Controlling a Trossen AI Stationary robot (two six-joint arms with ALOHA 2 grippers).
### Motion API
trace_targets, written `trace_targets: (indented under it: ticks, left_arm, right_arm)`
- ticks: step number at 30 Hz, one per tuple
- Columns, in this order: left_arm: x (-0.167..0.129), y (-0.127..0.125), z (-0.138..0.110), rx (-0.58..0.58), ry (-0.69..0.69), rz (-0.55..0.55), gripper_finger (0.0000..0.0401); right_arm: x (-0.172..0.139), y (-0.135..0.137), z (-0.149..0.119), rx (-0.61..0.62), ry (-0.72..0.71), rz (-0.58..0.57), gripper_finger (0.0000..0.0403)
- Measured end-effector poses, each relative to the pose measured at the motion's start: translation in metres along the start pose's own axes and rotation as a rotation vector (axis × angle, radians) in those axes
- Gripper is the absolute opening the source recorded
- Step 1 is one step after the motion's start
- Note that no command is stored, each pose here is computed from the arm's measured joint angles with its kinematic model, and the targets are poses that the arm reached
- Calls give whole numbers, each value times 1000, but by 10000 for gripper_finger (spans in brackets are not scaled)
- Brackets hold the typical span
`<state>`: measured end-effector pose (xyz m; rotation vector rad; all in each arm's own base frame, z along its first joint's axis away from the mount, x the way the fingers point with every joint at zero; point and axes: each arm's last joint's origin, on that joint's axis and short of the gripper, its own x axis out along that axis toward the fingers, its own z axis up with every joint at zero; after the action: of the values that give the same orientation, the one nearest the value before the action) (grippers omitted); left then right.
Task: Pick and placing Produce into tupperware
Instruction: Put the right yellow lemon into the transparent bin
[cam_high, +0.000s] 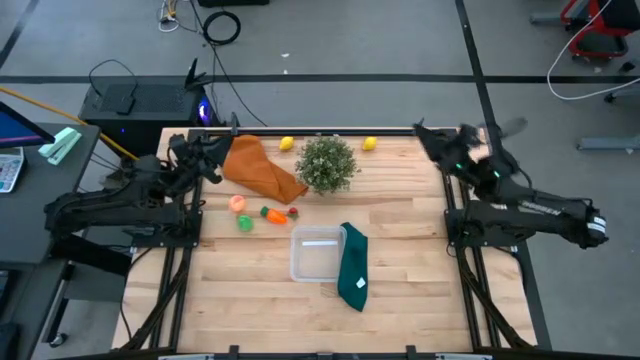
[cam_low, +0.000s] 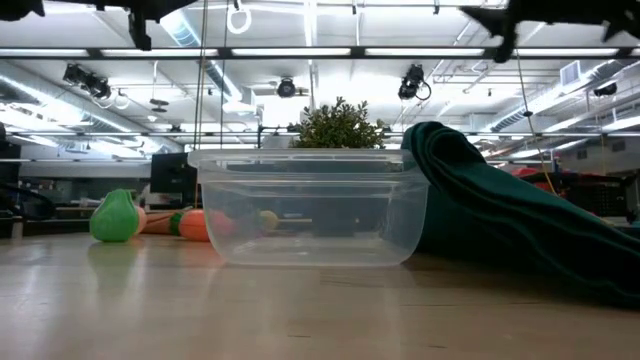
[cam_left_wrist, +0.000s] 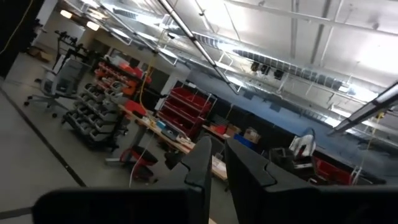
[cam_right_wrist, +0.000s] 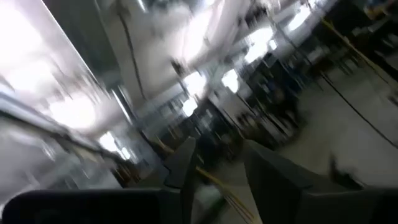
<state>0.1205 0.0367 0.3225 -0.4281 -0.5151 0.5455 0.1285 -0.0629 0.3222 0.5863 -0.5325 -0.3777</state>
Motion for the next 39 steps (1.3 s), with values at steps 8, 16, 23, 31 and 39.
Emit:
trace_targets:
  ticks: [8, 16, 23, 31, 39]
  left_arm:
    - [6, 3, 11, 76, 53, 73, 54]
    - [10, 5, 15, 70, 160, 167, 51]
    - [15, 2, 19, 120, 199, 186, 56]
    - [33, 4, 15, 130, 293, 280, 52]
    - [71, 9, 34, 292, 472, 411, 55]
  right_arm:
    - [73, 3, 27, -164, 291, -131, 85]
    - [116, 7, 62, -284, 470, -225, 75]
    - [130, 21, 83, -349, 505, -195, 75]
    - [128, 15, 86, -340, 521, -244, 78]
    - [127, 14, 86, -337, 532, -258, 78]
